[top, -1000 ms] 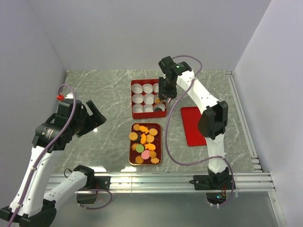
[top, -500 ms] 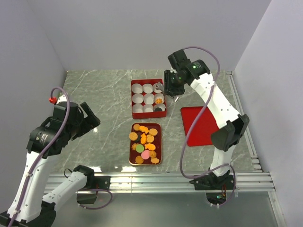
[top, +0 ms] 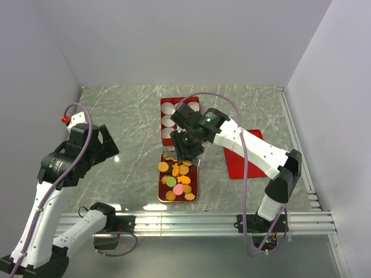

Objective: Pack the cookies

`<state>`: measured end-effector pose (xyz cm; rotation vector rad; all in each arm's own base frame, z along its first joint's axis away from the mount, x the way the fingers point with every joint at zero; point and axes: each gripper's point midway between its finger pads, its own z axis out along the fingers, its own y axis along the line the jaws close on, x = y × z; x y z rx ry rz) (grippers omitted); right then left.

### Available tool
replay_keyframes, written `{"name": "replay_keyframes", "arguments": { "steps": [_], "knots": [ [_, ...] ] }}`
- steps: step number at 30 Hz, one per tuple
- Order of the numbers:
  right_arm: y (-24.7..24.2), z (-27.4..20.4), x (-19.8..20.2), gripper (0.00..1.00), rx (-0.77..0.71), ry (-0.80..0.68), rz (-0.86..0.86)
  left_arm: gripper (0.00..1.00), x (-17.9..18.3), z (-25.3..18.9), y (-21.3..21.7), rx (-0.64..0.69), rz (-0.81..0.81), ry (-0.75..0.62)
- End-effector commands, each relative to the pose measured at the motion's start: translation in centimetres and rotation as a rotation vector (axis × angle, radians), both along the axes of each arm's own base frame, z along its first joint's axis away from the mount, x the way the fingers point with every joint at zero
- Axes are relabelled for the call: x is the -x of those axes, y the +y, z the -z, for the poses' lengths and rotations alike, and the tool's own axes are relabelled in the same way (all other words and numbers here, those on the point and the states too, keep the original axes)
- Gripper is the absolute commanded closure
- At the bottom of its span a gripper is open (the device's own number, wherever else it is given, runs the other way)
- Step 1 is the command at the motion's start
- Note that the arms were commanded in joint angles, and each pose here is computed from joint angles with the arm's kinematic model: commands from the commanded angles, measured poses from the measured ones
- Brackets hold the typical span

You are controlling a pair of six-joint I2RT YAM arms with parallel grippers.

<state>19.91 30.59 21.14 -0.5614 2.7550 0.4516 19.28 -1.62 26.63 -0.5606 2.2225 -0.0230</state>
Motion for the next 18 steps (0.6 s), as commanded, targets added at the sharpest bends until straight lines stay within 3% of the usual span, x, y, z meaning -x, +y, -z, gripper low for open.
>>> {"name": "replay_keyframes", "arguments": {
  "steps": [1, 18],
  "knots": [
    [1.8, -0.4, 0.2, 0.48, -0.043, -0.029, -0.026, 0.01, -0.5, 0.1, 1.0, -0.063, -0.009, -0.032],
    [3.6, 1.8, 0.0, 0.40, 0.172, -0.074, -0.155, 0.01, 0.3, 0.5, 1.1, -0.031, -0.016, -0.074]
  ]
}}
